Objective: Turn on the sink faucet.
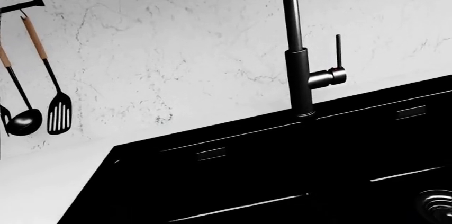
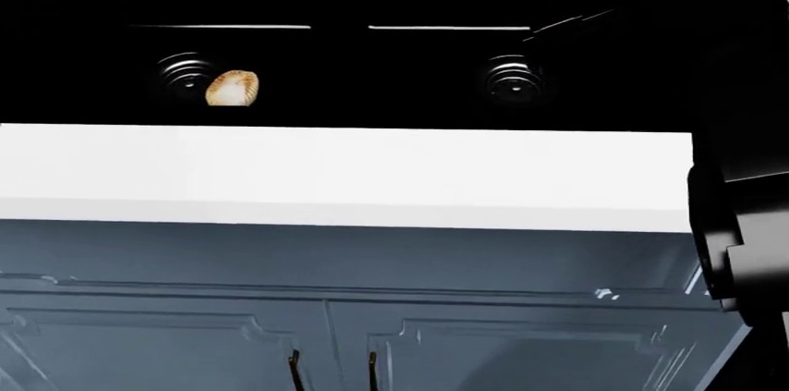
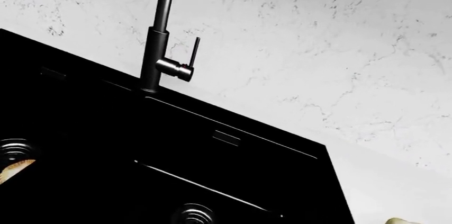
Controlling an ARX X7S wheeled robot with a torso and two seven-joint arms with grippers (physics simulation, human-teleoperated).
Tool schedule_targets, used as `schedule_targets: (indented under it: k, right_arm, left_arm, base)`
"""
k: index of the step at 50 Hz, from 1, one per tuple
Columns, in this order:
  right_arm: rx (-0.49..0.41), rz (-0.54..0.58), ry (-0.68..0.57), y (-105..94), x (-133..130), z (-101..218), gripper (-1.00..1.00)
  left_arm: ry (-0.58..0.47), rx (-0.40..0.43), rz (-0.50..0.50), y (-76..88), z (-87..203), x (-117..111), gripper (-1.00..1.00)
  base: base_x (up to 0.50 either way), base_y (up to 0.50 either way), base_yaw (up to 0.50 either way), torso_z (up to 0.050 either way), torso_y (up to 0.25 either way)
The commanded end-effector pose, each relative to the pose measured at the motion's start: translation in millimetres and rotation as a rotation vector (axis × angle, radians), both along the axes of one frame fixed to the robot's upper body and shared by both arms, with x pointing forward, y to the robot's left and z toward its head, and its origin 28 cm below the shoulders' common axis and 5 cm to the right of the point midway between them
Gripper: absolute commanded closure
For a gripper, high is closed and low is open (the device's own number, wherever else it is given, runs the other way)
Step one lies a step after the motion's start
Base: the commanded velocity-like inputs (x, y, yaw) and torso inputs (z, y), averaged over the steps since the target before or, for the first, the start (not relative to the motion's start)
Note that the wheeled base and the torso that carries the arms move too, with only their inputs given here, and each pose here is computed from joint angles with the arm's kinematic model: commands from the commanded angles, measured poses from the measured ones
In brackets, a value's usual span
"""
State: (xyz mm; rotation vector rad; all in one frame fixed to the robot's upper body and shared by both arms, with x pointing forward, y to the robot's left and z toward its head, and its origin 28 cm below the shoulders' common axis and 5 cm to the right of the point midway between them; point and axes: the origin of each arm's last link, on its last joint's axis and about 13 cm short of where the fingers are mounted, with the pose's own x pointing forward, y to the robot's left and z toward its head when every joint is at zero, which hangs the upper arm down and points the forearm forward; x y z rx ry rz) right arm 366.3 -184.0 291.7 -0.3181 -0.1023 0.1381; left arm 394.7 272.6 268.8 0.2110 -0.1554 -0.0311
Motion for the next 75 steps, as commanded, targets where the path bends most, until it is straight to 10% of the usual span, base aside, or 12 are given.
schedule_targets:
  k: [1, 10, 75]
  right_arm:
    - [0.143, 0.038, -0.004, 2.3, 2.1, 1.8, -1.00]
    - [0.310, 0.006, -0.070, 3.0, 7.2, 29.2, -1.00]
    - [0.245, 0.038, 0.010, 6.4, 6.2, 0.6, -1.00]
  left_arm:
    - [-0.005, -0.020, -0.006, -0.3, 12.5, -1.6, -1.00]
    - [0.008, -0.093, -0.004, -4.0, 35.7, -5.5, -1.00]
    - [0.110, -0.109, 0.020, -1.2, 11.0, 8.6, -1.00]
  base:
    - [0.00, 0.00, 0.00, 0.010, -0.125]
    - [0.00, 0.00, 0.00, 0.000, 0.000]
    - [0.22, 0.00, 0.00, 0.000, 0.000]
